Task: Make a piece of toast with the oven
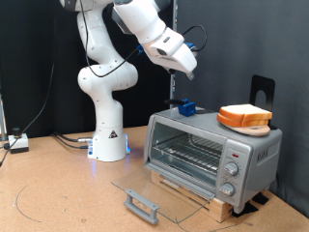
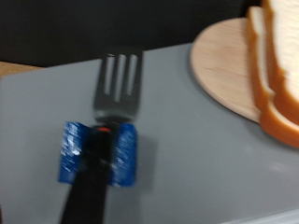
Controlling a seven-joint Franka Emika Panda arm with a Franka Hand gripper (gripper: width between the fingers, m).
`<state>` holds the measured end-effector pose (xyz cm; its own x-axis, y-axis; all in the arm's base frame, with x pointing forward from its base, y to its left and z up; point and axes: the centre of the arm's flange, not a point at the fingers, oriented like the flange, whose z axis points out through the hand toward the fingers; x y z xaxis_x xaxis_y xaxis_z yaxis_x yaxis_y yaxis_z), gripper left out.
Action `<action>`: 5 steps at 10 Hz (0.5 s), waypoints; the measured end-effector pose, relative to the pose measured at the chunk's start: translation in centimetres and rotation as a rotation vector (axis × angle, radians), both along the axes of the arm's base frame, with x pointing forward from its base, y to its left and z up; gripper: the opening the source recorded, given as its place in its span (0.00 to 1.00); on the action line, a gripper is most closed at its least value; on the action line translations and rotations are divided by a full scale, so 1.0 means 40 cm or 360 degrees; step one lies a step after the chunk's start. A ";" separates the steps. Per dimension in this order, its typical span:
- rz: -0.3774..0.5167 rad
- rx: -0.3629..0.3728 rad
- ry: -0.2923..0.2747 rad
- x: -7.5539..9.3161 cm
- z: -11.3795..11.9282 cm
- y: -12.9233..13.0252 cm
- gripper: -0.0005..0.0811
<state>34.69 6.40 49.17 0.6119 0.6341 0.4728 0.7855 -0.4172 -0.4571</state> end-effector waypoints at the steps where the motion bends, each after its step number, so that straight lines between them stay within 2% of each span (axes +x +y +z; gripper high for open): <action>1: 0.0001 -0.0005 -0.0009 -0.027 0.008 0.014 0.99; 3: -0.0039 -0.0025 -0.0048 -0.081 0.037 0.038 0.99; 5: -0.0056 -0.0024 -0.0047 -0.135 0.059 0.048 0.99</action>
<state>29.28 8.33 51.52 0.6199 0.6195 0.4816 0.7832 -0.4515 -0.4273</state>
